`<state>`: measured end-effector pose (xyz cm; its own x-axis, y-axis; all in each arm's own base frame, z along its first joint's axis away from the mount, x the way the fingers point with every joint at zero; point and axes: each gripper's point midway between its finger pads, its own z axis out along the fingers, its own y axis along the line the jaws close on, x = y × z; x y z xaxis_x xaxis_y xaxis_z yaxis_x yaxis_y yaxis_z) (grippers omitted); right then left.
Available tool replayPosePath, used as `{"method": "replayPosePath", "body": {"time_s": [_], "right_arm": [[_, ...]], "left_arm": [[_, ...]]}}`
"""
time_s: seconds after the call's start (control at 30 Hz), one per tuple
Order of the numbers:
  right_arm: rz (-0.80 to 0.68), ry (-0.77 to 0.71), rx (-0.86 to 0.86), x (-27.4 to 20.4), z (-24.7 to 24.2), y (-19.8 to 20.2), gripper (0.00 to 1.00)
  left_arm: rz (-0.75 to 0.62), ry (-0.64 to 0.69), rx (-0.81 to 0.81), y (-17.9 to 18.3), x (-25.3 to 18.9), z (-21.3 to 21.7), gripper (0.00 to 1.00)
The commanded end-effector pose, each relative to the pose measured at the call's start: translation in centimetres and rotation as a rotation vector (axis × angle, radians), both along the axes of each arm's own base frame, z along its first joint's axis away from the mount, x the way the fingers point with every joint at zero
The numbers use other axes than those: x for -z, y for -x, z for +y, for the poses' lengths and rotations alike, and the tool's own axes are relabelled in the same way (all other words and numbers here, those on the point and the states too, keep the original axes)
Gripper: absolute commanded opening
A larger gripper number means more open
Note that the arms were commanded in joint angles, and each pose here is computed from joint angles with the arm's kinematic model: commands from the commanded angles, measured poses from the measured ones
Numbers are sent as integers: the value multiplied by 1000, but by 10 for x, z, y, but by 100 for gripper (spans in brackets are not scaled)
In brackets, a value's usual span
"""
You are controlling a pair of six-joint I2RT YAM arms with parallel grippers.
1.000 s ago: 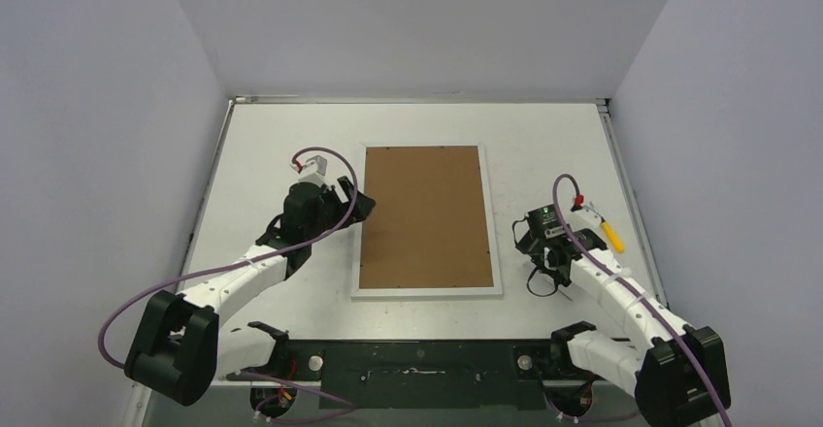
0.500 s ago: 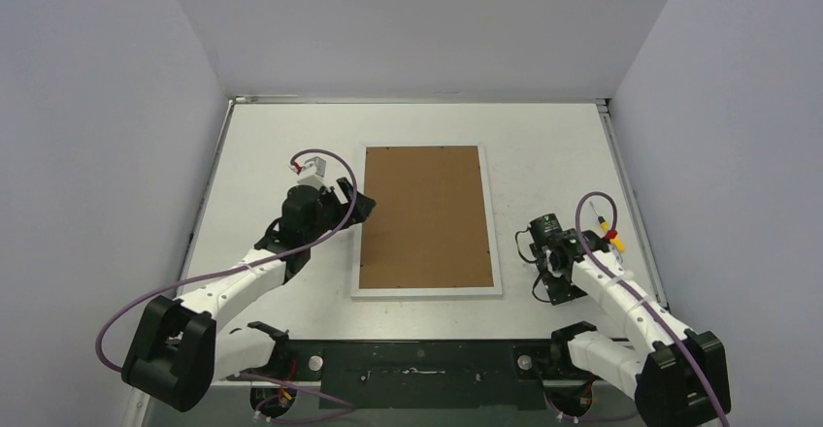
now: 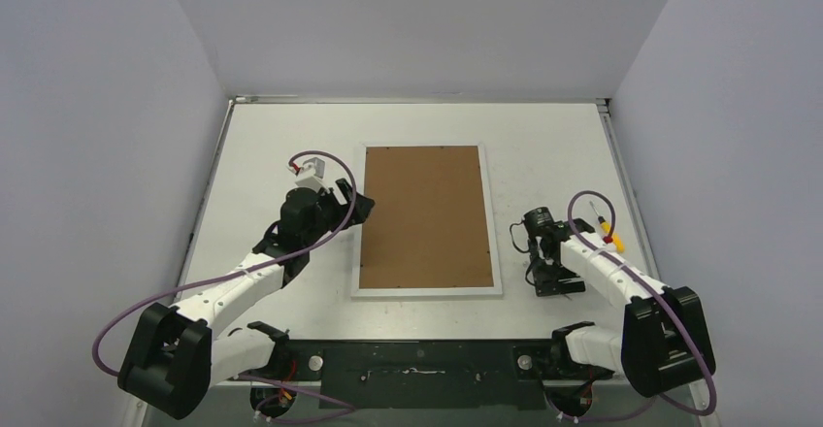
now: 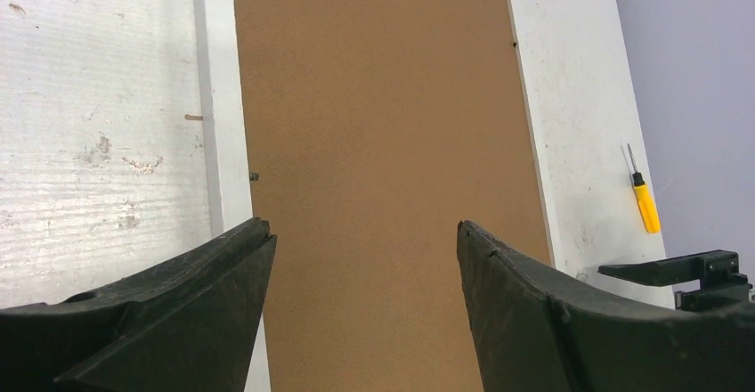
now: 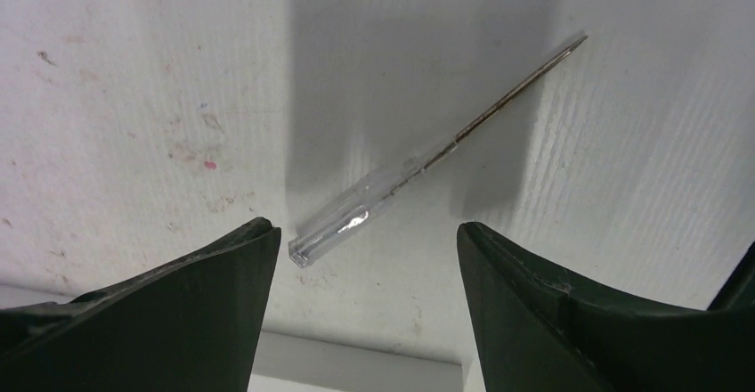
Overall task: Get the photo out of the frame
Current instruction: Pick up the screwdriver from the center of the board.
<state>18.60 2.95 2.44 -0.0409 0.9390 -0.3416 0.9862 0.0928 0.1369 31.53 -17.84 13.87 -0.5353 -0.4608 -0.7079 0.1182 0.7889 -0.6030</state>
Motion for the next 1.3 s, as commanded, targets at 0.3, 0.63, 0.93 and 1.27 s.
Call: {"method": "replayPosePath", "body": {"time_s": [0.3, 0.63, 0.93, 1.27], "right_arm": [[-41, 5, 109, -2, -23, -26, 70], [19, -23, 70, 14, -16, -21, 50], [55, 60, -23, -10, -27, -33, 5], [-139, 157, -557, -72, -15, -103, 5]], "left_arm": [[-58, 15, 0, -4, -16, -3, 73], [-53, -1, -25, -7, -14, 1, 73], [-45, -23, -27, -9, -8, 2, 73], [-77, -11, 78, -7, -11, -15, 71]]}}
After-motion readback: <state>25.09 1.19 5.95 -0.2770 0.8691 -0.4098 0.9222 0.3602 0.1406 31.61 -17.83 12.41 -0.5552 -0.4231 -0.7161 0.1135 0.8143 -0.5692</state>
